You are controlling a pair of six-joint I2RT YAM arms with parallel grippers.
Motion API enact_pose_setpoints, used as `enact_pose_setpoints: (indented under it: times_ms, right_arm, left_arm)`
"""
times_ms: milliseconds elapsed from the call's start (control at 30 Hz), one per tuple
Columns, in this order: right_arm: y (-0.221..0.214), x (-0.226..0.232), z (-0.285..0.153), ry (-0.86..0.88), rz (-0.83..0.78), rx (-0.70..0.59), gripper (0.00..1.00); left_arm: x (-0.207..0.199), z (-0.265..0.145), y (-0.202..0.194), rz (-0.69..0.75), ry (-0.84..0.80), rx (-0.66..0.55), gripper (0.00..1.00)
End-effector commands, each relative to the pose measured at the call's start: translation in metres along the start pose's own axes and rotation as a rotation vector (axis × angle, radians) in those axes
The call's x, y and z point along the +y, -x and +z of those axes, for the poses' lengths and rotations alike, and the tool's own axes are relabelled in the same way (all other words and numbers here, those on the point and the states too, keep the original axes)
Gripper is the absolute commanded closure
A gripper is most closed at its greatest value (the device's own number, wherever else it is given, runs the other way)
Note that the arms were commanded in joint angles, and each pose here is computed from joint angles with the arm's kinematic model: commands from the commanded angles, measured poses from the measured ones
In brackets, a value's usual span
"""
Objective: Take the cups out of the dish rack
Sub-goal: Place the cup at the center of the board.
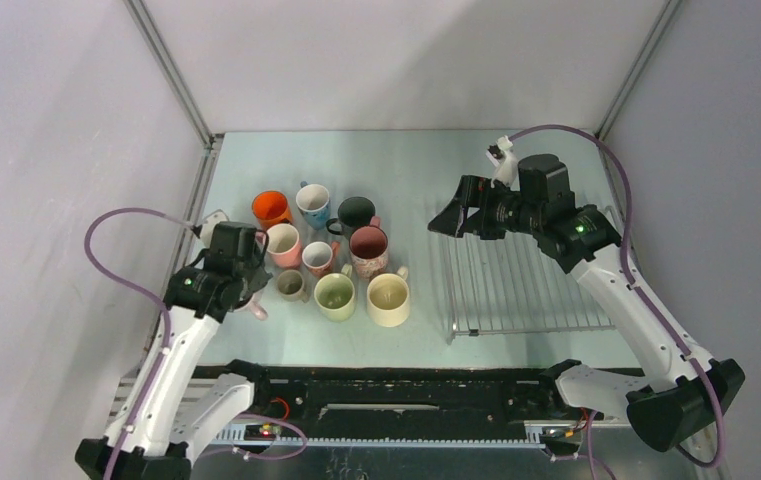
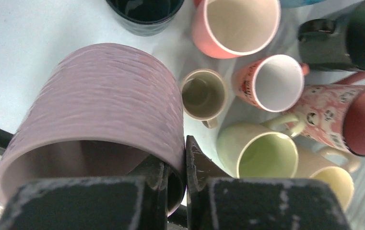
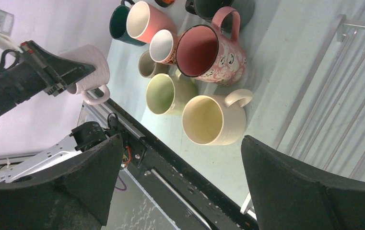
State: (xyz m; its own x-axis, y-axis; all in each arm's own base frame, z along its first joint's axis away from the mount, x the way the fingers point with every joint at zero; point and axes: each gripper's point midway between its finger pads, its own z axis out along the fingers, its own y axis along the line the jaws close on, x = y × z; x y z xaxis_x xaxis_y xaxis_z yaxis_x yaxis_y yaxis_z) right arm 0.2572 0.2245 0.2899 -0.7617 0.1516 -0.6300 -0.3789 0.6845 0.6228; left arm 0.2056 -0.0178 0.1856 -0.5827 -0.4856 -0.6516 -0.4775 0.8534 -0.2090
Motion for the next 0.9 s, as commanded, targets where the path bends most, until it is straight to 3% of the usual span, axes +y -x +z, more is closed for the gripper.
enact_pose_setpoints:
  times_ms: [0, 367, 767, 867]
  right_arm:
    - [0.002, -0.001, 0.000, -0.004, -0.048, -0.014, 0.02]
    - [-0.003, -0.005, 0.007, -0.003, -0.057, 0.020, 0.02]
    - [-0.006, -0.008, 0.013, -0.003, -0.053, 0.045, 0.02]
    - [-0.007, -0.008, 0.014, -0.001, -0.050, 0.048, 0.02]
  left_arm:
    - [0.005, 0.025, 0.003, -0.005, 0.027, -0.022, 1.00]
    - [0.009, 0.078, -0.032, -0.072, 0.032, 0.114, 1.00]
    - [0.014, 0.105, -0.051, -0.117, 0.041, 0.193, 1.00]
    - [0.016, 0.110, -0.054, -0.122, 0.047, 0.203, 0.95]
